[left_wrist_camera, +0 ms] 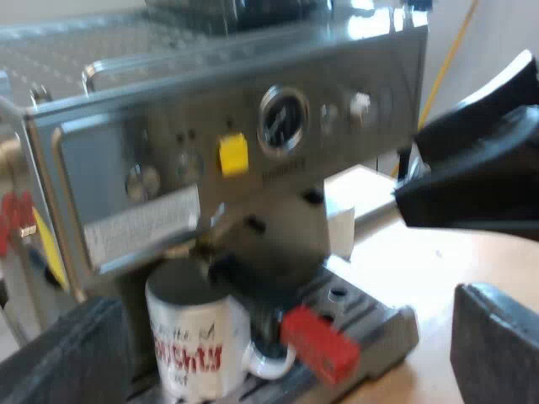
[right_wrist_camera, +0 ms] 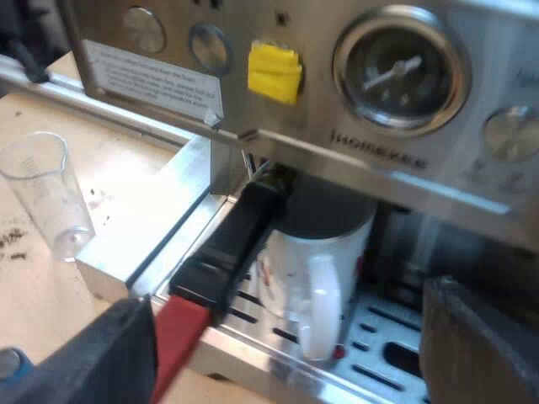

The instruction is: Place mug into machine

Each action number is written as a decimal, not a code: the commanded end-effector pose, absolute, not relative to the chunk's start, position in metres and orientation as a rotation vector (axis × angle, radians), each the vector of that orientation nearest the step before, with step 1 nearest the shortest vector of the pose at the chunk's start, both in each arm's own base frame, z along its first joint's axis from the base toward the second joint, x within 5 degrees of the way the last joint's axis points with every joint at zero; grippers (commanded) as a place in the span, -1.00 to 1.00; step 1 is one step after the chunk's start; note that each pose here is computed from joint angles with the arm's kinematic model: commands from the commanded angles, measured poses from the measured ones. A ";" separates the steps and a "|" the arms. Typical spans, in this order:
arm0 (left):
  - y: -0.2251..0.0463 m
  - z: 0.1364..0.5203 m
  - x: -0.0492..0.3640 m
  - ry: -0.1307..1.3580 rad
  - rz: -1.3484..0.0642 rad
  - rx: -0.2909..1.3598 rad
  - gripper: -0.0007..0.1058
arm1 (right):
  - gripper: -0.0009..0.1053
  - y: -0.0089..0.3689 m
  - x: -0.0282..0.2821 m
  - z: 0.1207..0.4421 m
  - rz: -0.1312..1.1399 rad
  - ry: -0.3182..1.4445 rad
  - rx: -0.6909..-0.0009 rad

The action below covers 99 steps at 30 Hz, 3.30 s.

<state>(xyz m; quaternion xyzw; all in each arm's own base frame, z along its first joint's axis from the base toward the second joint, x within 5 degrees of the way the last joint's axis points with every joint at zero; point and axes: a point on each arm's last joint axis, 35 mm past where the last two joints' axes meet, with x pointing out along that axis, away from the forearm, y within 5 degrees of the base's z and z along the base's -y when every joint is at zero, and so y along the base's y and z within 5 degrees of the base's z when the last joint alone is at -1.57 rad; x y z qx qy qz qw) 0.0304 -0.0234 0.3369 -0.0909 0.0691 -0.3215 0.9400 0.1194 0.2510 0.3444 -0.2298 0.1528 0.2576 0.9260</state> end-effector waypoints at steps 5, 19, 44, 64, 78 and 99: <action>-0.029 0.379 0.047 0.115 -0.558 -0.250 0.47 | 0.30 0.206 0.140 0.377 0.546 0.278 -0.436; -0.016 0.426 0.112 0.185 -0.311 -0.263 0.47 | 0.30 0.058 0.173 0.403 0.218 0.394 -0.253; -0.005 0.403 -0.013 0.151 -0.180 -0.170 0.47 | 0.30 -0.004 0.041 0.380 -0.052 0.380 -0.255; 0.004 0.352 -0.034 0.375 0.091 -0.119 0.47 | 0.30 -0.002 0.019 0.313 -0.064 0.356 -0.158; 0.001 0.310 0.026 0.313 0.049 -0.139 0.47 | 0.30 -0.004 0.047 0.249 -0.036 0.519 -0.206; -0.001 0.284 0.040 0.376 0.006 -0.145 0.47 | 0.30 -0.004 0.049 0.241 -0.033 0.552 -0.204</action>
